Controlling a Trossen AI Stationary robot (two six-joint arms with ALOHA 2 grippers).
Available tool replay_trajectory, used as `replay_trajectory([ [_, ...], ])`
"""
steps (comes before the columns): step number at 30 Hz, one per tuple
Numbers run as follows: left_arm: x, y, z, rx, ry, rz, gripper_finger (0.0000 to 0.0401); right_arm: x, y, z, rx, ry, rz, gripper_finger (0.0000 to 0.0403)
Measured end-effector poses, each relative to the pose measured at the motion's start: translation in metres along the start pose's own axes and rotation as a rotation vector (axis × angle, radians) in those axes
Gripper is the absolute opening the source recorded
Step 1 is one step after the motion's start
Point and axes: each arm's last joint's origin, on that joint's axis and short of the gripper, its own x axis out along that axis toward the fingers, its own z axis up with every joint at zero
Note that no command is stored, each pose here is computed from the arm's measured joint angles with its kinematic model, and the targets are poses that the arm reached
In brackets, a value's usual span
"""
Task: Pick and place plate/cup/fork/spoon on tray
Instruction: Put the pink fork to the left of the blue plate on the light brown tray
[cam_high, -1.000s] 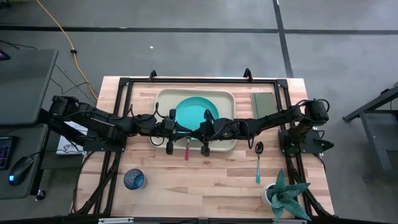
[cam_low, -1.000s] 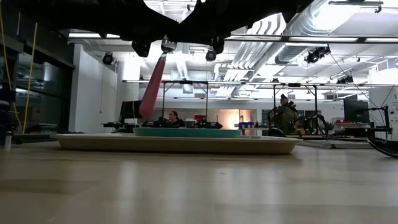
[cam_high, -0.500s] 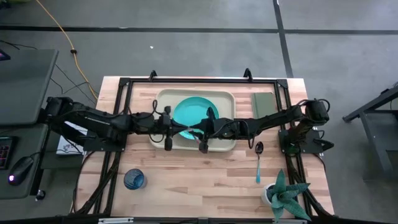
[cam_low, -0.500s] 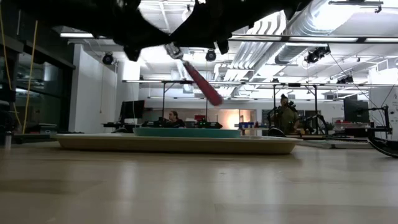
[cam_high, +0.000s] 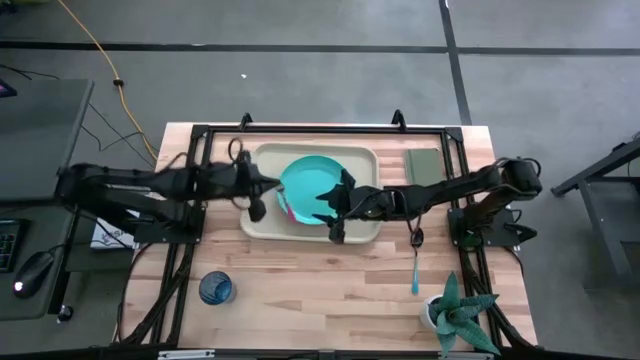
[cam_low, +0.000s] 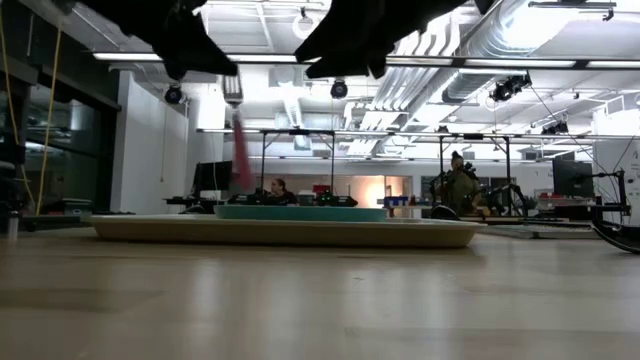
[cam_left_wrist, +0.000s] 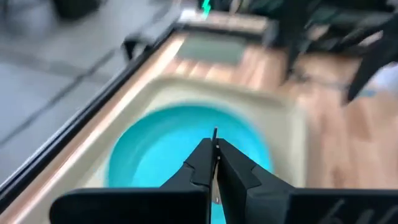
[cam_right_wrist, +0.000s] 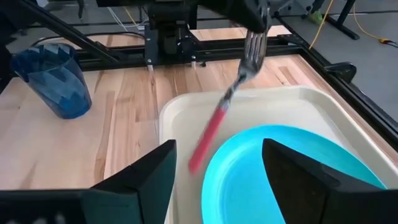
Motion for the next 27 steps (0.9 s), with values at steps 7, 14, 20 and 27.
replay_trajectory([
  [7,-0.007,0.032,0.037,-0.04,0.295,0.03,0.0,-0.004,-0.001,0.001,0.001,0.012,0.001,0.0231],
  [14,0.025,0.064,0.032,-0.137,0.467,0.044,0.0,-0.004,-0.002,-0.005,0.016,0.064,-0.005,0.0231],
  [20,0.056,0.085,0.017,-0.203,0.53,0.086,0.0,-0.004,-0.002,-0.005,0.015,0.068,-0.005,0.0231],
  [27,0.071,0.099,-0.001,-0.249,0.598,0.128,0.0,-0.004,-0.002,-0.006,0.014,0.077,-0.006,0.0231],
])
